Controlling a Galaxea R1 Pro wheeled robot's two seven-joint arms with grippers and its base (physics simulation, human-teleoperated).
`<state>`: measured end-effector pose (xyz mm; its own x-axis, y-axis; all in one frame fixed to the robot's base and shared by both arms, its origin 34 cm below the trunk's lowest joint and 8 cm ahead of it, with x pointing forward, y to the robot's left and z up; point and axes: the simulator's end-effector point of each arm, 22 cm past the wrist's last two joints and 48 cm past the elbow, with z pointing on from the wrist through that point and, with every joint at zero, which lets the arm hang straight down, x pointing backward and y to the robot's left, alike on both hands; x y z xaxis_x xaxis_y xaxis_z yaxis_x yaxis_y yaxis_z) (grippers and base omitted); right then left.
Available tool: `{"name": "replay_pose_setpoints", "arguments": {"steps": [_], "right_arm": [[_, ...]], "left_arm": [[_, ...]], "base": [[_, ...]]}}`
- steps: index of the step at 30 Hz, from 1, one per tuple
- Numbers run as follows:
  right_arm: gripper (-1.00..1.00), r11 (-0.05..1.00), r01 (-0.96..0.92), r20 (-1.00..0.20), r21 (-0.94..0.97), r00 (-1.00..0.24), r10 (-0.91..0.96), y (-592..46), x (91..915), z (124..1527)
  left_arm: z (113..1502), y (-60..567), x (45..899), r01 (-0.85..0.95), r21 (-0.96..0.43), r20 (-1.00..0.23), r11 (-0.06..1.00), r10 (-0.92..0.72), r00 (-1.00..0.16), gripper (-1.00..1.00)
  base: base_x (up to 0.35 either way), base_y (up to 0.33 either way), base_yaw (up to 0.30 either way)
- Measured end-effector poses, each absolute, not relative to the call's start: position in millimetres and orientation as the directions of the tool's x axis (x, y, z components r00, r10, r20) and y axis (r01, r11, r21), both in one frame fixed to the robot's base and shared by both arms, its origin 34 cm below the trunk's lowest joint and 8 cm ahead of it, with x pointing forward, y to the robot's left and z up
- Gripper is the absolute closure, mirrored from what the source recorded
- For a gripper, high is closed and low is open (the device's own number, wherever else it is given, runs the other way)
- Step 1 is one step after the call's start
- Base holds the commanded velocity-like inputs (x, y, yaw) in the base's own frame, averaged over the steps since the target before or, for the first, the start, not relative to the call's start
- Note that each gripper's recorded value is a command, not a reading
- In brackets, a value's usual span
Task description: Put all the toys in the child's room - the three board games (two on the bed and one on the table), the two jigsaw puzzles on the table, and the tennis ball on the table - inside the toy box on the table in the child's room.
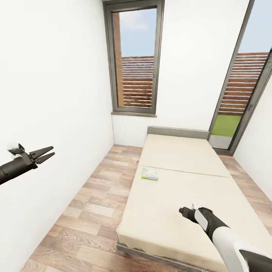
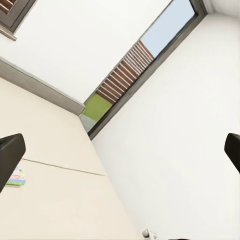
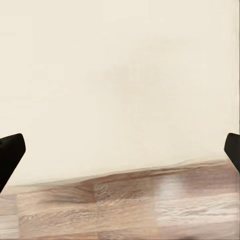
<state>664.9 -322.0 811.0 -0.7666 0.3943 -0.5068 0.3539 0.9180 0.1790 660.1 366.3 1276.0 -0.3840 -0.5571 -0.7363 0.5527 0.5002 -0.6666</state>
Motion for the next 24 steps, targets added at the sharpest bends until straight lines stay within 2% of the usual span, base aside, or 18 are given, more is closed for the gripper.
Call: {"name": "replay_pose_setpoints", "arguments": {"steps": [14,24], "right_arm": [[-1.00,0.923,0.346,-0.531,0.167,-0.758,0.380,-321.1,668.7,805.8],[-1.00,0.923,0.351,-0.557,0.157,-0.741,0.376,-326.8,669.4,800.2]], "left_arm": [[1266.9,366.4,664.6,0.542,-0.676,-0.730,0.500,-0.557,-0.396,-1.00],[1259.0,366.5,668.0,0.532,-0.683,-0.724,0.500,-0.557,-0.406,-1.00]], "base": [[0.054,-0.107,-0.198],[0.109,-0.023,-0.093]]}}
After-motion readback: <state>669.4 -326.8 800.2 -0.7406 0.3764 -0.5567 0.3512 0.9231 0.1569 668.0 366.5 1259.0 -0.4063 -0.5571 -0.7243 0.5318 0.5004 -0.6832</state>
